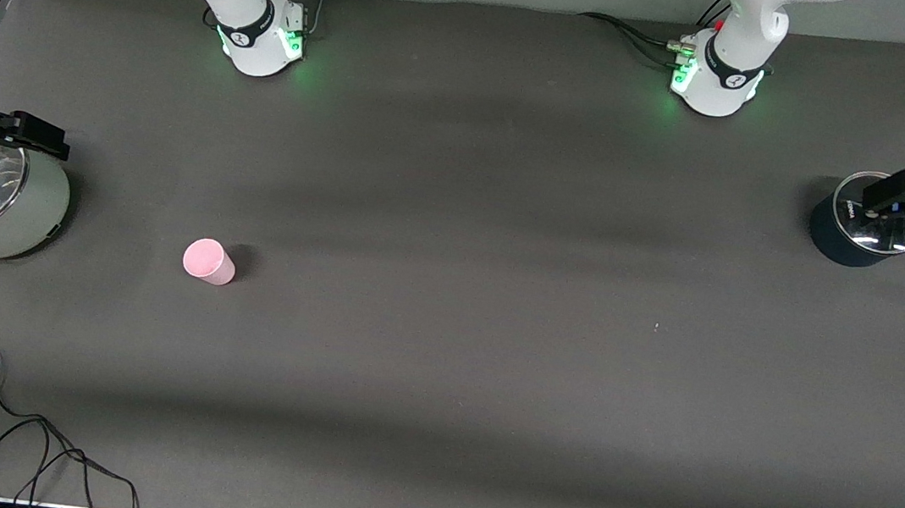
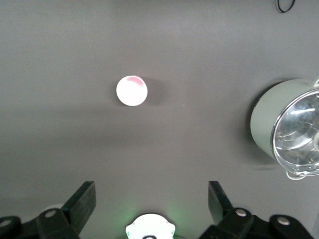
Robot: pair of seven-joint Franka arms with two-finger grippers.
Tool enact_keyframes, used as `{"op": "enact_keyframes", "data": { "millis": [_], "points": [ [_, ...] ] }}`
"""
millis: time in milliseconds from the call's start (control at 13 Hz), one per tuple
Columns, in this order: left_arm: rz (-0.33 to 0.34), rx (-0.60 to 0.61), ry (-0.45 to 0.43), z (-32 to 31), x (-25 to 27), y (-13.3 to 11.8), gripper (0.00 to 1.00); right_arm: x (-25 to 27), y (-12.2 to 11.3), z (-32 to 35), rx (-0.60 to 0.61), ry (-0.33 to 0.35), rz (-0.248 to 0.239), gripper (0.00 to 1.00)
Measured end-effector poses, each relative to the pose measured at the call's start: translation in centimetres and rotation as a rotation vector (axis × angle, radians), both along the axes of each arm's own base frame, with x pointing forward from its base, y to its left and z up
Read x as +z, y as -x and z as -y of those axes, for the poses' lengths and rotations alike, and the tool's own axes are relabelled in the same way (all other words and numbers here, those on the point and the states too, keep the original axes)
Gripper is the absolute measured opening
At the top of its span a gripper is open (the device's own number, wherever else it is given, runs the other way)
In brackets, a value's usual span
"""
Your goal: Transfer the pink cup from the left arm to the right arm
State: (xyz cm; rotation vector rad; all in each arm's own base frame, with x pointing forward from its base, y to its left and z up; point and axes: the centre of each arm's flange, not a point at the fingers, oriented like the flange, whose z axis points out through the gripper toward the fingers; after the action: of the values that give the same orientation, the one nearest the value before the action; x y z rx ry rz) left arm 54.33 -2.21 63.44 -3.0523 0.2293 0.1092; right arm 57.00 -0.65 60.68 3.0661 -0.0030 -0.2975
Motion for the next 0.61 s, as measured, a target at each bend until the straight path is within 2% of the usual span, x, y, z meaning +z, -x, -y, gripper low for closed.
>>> {"op": "enact_keyframes", "data": {
  "millis": [307,383,613],
  "points": [
    [0.007,-0.009,0.03,0.8,0.7,1.2,1.0,-0.3,0.9,-1.7,0.029,0.042,0.007,1.0],
    [0.007,-0.011,0.038,0.9,0.8,1.3,1.0,-0.4,1.3,-2.0,0.032,0.04,0.026,1.0],
    [-0.004,-0.012,0.067,1.3,0.4,1.4,1.0,-1.0,2.7,-1.8,0.037,0.019,0.127,1.0]
  ]
}}
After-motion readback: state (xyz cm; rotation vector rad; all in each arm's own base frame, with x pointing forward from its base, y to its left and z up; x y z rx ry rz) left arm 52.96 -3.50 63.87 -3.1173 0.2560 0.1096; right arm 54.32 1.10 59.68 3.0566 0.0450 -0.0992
